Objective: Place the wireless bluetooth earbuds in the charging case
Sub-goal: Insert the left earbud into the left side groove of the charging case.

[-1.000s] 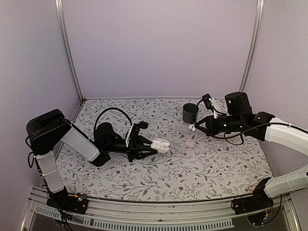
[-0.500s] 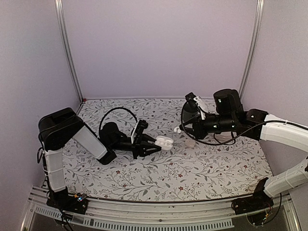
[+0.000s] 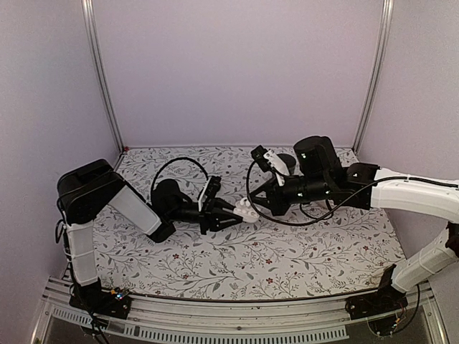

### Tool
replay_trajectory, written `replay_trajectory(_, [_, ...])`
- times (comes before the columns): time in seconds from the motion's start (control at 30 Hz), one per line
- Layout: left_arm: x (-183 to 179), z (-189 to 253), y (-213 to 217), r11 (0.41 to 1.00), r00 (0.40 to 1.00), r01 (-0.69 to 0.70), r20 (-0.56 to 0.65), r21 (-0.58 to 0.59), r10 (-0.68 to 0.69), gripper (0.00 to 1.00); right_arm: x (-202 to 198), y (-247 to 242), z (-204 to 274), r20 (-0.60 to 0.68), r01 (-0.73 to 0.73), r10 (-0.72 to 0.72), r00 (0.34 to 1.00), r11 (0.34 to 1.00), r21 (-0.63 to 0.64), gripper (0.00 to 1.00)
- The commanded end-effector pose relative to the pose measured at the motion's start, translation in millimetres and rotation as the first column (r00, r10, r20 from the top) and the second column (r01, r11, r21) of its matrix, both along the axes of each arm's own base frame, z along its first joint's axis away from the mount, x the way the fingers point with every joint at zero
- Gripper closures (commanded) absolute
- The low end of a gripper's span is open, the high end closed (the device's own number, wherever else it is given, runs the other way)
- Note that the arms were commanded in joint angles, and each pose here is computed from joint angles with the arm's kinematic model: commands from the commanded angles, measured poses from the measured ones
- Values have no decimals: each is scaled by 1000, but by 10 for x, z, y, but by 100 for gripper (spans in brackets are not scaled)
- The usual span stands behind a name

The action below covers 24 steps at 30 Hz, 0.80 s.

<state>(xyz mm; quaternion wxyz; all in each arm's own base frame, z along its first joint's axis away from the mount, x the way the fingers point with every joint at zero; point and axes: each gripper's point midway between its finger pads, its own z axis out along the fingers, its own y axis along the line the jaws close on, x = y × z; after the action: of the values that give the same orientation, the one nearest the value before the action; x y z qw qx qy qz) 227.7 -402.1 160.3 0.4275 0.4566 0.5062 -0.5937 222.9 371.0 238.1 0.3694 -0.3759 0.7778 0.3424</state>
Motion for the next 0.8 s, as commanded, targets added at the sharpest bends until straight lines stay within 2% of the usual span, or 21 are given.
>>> replay_trajectory(0.0, [1, 67, -5, 1000, 1000, -1, 6, -3, 1, 100, 38, 113, 71, 51, 2, -2, 999, 1000, 1, 97])
replay_trajectory(0.77, [-54, 228, 36, 1000, 1000, -1, 29, -23, 2, 100, 99, 215, -171, 107, 68, -57, 993, 993, -101, 97])
